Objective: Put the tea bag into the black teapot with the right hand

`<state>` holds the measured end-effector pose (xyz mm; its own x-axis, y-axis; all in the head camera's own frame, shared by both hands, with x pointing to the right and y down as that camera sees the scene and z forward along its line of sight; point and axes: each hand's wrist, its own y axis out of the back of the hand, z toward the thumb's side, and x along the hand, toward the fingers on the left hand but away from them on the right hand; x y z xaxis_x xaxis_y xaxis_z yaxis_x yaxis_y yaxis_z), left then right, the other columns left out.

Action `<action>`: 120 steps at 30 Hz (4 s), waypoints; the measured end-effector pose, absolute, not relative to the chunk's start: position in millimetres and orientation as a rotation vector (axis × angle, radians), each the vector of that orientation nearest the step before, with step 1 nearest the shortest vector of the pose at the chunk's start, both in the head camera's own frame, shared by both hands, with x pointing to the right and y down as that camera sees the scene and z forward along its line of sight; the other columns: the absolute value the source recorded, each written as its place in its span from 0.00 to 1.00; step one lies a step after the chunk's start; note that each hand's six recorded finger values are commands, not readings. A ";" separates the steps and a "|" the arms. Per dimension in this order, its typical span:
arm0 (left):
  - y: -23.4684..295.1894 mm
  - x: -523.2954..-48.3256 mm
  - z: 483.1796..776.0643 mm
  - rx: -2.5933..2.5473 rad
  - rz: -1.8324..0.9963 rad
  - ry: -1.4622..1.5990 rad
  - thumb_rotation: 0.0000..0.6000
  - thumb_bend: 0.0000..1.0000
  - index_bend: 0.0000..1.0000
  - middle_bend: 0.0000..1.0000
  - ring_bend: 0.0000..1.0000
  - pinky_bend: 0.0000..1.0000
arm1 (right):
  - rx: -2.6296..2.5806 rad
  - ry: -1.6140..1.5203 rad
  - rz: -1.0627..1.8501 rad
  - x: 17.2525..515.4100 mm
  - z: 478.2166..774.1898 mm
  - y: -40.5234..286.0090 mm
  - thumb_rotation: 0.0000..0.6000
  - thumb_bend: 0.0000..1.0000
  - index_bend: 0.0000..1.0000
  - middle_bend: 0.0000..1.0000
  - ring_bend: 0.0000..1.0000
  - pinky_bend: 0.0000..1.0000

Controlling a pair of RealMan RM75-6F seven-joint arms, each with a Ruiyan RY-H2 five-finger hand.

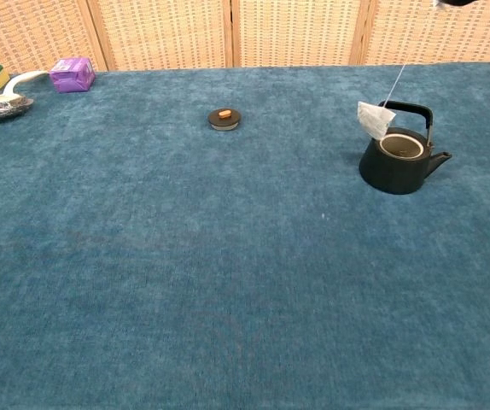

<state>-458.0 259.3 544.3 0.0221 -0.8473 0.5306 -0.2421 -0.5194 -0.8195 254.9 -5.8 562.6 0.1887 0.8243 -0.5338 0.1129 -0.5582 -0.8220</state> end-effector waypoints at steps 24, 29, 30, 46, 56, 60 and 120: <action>259.9 -453.0 542.8 -1.795 -1.517 1.097 1.00 0.28 0.08 0.19 0.03 0.12 | -1.839 -0.876 1.463 275.2 575.2 10.7 1.00 0.52 0.59 1.00 1.00 1.00; 261.2 -452.7 542.8 -1.796 -1.518 1.098 1.00 0.28 0.08 0.19 0.03 0.12 | -1.852 -0.842 1.479 274.4 584.9 19.5 1.00 0.52 0.59 1.00 1.00 1.00; 261.5 -453.0 542.5 -1.795 -1.518 1.099 1.00 0.28 0.08 0.19 0.03 0.12 | -1.855 -0.831 1.484 273.7 588.1 21.9 1.00 0.53 0.59 1.00 1.00 1.00; 265.0 -458.6 542.7 -1.796 -1.522 1.108 1.00 0.28 0.08 0.19 0.03 0.12 | -1.845 -0.768 1.519 271.0 607.6 41.9 1.00 0.52 0.59 1.00 1.00 1.00; 265.8 -458.8 543.9 -1.803 -1.516 1.104 1.00 0.28 0.08 0.19 0.03 0.12 | -1.850 -0.721 1.552 281.0 611.5 68.0 1.00 0.51 0.53 1.00 1.00 1.00; 266.1 -459.8 542.9 -1.800 -1.517 1.104 1.00 0.28 0.08 0.19 0.03 0.12 | -1.852 -0.700 1.566 285.3 615.6 77.5 1.00 0.51 0.51 1.00 1.00 1.00; 273.2 -467.4 543.9 -1.772 -1.564 1.109 1.00 0.28 0.08 0.19 0.03 0.12 | -2.119 -0.161 1.819 255.0 652.3 74.6 1.00 0.74 0.12 1.00 1.00 1.00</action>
<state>-467.4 273.2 543.9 -0.0044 -0.8401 0.5424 -0.2338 -0.5265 -0.8174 255.0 74.6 652.3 0.1727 0.3044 -0.9368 -0.1348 -0.9348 -0.3286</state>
